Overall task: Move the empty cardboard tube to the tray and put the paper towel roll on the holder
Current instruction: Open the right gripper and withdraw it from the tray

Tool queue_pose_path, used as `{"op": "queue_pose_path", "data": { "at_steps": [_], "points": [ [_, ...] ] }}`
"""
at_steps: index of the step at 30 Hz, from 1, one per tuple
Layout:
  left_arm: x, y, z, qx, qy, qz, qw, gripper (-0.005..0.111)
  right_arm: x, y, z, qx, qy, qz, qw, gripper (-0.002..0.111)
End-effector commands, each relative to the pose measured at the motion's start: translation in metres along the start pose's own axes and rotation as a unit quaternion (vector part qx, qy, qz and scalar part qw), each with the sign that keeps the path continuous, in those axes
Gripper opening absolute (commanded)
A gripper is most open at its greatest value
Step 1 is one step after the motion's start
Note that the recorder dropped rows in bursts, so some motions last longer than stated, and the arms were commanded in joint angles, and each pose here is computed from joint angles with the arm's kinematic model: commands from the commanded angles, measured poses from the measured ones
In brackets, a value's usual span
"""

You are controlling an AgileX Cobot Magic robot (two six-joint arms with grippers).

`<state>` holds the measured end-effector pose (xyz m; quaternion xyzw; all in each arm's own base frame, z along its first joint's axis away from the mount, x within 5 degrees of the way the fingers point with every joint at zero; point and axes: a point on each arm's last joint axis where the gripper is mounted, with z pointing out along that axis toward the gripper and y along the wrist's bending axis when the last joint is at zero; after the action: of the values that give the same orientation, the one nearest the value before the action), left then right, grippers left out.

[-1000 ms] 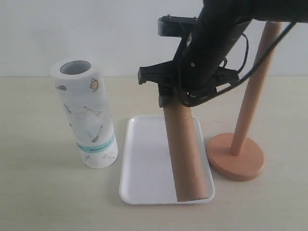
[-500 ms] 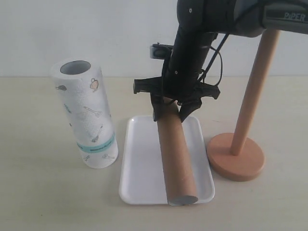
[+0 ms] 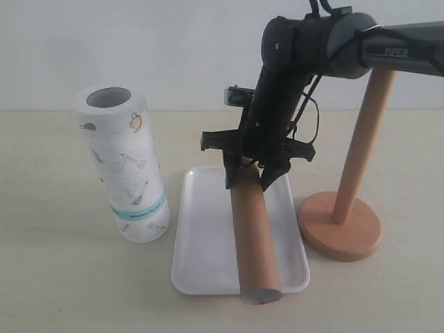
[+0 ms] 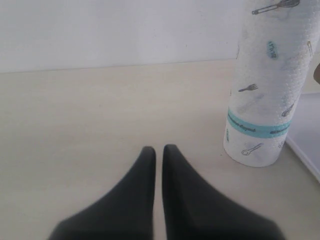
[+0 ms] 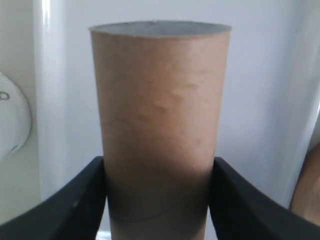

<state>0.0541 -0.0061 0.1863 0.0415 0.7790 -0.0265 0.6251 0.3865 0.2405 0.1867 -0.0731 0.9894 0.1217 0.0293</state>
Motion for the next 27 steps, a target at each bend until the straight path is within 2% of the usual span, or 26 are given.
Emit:
{"op": "queue_pose_path", "data": {
  "at_steps": [1, 3, 4, 11, 16, 21, 23, 24, 25, 27],
  "points": [
    [0.001, 0.0, 0.0, 0.0, 0.0, -0.002, 1.0, 0.004, -0.003, -0.004, 0.006, 0.0, 0.003, 0.003, 1.0, 0.039],
    [0.001, 0.0, 0.0, 0.0, 0.0, -0.002, 1.0, 0.004, -0.003, -0.005, 0.008, 0.0, 0.004, 0.011, 1.0, 0.054],
    [0.001, 0.0, 0.0, 0.0, 0.0, -0.002, 1.0, 0.004, -0.004, -0.005, 0.008, 0.0, 0.002, 0.017, 1.0, 0.058],
    [0.001, 0.0, 0.0, 0.0, 0.0, -0.002, 1.0, 0.004, -0.003, -0.005, 0.008, 0.003, 0.003, 0.032, 0.999, 0.072],
    [0.001, 0.0, 0.0, 0.0, 0.0, -0.002, 1.0, 0.004, -0.002, -0.005, 0.004, 0.007, 0.008, 0.03, 0.999, 0.073],
    [0.001, 0.0, 0.0, 0.0, 0.0, -0.002, 1.0, 0.004, 0.002, -0.003, -0.028, 0.017, -0.003, 0.015, 1.0, 0.073],
    [0.001, 0.0, 0.0, 0.0, 0.0, -0.002, 1.0, 0.004, 0.003, 0.0, -0.046, 0.016, -0.018, 0.01, 1.0, 0.072],
    [0.001, 0.0, 0.0, 0.0, 0.0, -0.002, 1.0, 0.004, 0.004, 0.001, -0.054, 0.015, -0.023, 0.007, 1.0, 0.068],
    [0.001, 0.0, 0.0, 0.0, 0.0, -0.002, 1.0, 0.004, 0.005, 0.002, -0.062, 0.014, -0.031, 0.005, 0.999, 0.06],
    [0.001, 0.0, 0.0, 0.0, 0.0, -0.002, 1.0, 0.004, 0.009, 0.004, -0.081, 0.007, -0.054, -0.004, 0.999, 0.037]
  ]
}}
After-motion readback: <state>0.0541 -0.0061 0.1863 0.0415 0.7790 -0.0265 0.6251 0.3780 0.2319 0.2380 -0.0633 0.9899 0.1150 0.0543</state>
